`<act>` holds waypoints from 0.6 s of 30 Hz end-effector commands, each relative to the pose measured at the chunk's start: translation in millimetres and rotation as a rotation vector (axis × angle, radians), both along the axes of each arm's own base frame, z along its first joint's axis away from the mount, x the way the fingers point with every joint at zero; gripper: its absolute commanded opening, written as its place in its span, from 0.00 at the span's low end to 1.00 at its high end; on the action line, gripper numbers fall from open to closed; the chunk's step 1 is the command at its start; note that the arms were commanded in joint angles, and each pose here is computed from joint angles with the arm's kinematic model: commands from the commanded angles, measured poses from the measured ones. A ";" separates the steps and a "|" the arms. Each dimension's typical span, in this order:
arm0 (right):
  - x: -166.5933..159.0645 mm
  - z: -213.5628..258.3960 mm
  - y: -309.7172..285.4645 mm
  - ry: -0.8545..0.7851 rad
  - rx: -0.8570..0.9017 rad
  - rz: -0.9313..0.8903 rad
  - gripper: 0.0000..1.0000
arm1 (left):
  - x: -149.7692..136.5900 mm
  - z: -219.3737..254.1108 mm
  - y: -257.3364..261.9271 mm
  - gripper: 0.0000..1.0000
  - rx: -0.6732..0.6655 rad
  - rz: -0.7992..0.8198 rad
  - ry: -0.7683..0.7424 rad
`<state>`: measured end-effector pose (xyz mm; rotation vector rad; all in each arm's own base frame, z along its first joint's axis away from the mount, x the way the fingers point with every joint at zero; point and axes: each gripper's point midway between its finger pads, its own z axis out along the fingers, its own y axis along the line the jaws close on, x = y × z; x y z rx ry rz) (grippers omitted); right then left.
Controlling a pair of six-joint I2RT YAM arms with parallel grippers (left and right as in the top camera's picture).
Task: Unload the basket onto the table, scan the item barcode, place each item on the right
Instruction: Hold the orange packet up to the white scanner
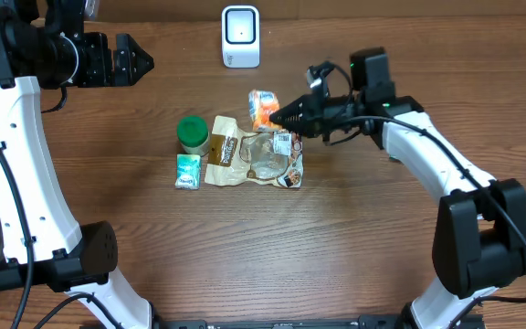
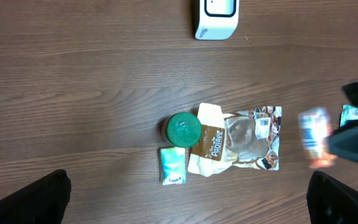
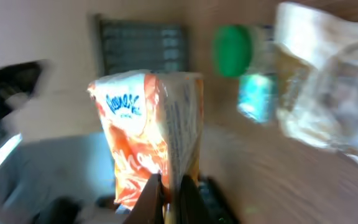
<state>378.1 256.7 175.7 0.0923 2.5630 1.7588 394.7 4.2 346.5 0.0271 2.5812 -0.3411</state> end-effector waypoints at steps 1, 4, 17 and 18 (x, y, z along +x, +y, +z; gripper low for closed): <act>25.4 -36.1 -25.2 -0.161 -0.428 -0.144 0.04 | -0.5 0.3 -2.8 1.00 0.009 -0.023 -0.005; 32.2 -28.3 -37.1 -0.221 -0.606 -0.166 0.04 | -0.4 0.2 -3.1 1.00 0.009 -0.024 -0.004; 170.4 109.3 -84.2 -0.840 -1.038 -0.508 0.04 | -0.5 0.3 -2.7 1.00 0.009 -0.023 -0.005; 182.7 106.4 -81.6 -0.902 -1.083 -0.506 0.04 | -0.5 0.2 -2.8 1.00 0.009 -0.023 -0.004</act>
